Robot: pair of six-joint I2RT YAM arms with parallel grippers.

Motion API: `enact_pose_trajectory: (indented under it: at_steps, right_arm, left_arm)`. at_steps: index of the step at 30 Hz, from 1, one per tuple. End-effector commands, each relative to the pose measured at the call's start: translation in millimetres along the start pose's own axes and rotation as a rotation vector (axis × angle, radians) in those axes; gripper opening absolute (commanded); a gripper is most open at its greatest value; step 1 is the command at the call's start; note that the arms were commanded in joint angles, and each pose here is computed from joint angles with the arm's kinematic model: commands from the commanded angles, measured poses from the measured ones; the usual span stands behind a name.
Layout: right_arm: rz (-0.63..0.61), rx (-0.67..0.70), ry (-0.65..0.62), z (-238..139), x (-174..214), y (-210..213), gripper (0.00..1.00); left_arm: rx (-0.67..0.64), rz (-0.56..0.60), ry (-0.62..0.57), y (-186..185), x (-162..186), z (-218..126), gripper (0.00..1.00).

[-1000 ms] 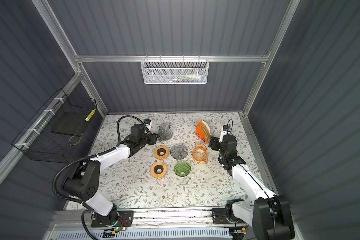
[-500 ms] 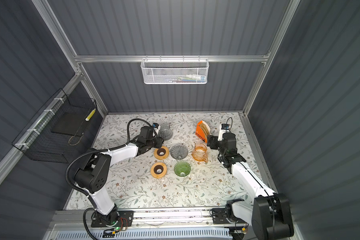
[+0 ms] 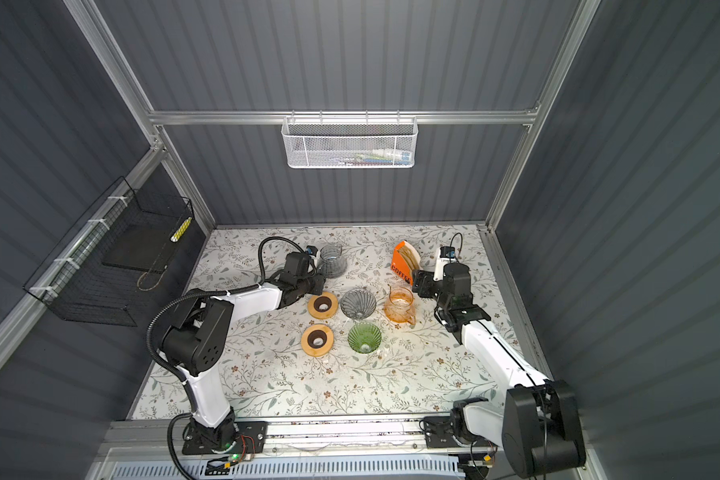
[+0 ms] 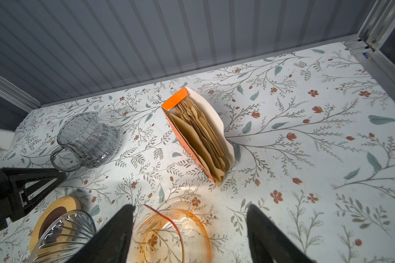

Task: Place the coffee filter in the dripper
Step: 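Grasp the clear pitcher handle with the left gripper while the right nears the box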

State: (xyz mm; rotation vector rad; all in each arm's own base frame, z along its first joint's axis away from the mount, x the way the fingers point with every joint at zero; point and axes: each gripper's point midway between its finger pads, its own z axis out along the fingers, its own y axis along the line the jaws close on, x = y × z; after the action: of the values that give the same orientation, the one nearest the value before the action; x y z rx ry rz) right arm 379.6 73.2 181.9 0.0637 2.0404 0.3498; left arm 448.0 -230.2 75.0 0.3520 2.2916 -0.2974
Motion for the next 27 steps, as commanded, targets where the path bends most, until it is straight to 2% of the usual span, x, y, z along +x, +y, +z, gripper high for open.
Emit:
enact_pose_trajectory:
  at_steps: [1,10,16,21,27]
  right_arm:
    - [-0.011,-0.020,-0.021,-3.2,-13.8,7.7,0.78]
    - [-0.012,-0.029,-0.021,-2.6,-15.9,9.7,0.78]
    - [-0.009,-0.033,-0.021,-2.8,-16.9,10.7,0.77]
    - [-0.011,-0.039,-0.021,-3.9,-17.8,12.4,0.76]
    - [-0.015,-0.044,-0.028,-7.7,-21.4,14.4,0.75]
  left_arm:
    - [-0.031,0.021,-0.049,1.5,-17.6,1.5,0.46]
    - [-0.025,0.063,-0.047,-0.9,-23.3,10.2,0.49]
    - [-0.030,0.085,-0.040,-0.4,-22.3,14.3,0.42]
    - [-0.026,0.091,-0.048,-0.8,-22.0,13.0,0.33]
    - [-0.023,0.104,-0.046,-1.6,-22.2,14.1,0.32]
